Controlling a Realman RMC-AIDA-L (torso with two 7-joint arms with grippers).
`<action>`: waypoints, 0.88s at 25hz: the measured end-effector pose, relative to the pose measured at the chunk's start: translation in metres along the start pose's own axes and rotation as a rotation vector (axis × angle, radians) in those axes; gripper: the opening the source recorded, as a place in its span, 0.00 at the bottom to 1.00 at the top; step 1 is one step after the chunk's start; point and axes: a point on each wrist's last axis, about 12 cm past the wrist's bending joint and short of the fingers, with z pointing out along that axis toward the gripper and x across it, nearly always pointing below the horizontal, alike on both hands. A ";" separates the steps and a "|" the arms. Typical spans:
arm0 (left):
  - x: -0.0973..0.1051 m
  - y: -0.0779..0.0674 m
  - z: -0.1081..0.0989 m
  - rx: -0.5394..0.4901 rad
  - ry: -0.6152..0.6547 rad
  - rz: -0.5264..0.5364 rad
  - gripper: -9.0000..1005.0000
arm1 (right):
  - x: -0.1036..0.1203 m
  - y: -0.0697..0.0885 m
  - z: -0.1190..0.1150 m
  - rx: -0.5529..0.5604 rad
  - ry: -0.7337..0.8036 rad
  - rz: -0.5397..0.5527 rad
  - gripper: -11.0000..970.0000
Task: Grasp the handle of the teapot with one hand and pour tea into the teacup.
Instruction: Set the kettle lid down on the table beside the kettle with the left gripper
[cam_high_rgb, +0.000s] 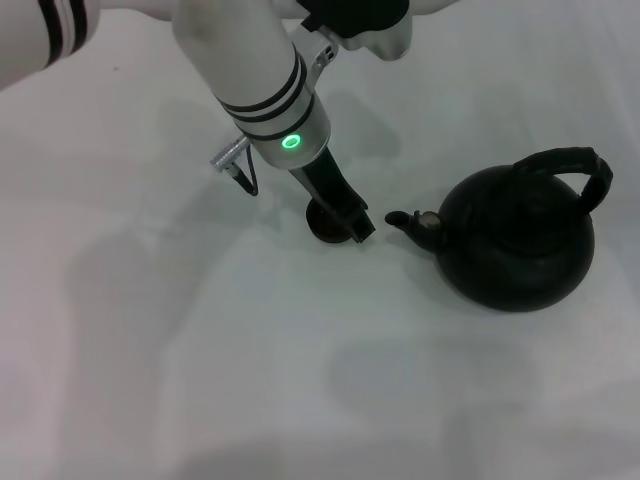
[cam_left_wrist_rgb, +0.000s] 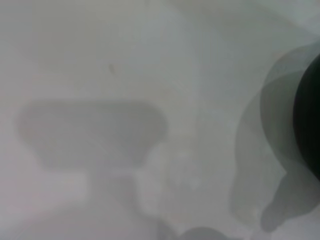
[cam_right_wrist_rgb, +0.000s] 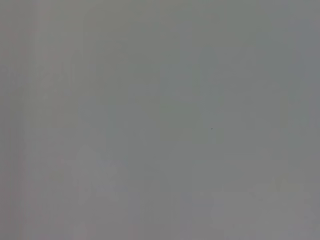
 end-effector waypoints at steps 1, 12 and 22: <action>0.000 0.000 0.000 0.000 0.001 -0.001 0.72 | 0.000 0.000 0.000 0.000 0.000 0.000 0.90; 0.002 0.000 0.002 -0.006 0.012 0.009 0.74 | -0.001 0.000 0.001 -0.001 -0.004 -0.002 0.90; 0.006 0.000 0.004 -0.006 0.020 0.002 0.77 | -0.001 0.001 -0.001 -0.005 -0.011 0.004 0.90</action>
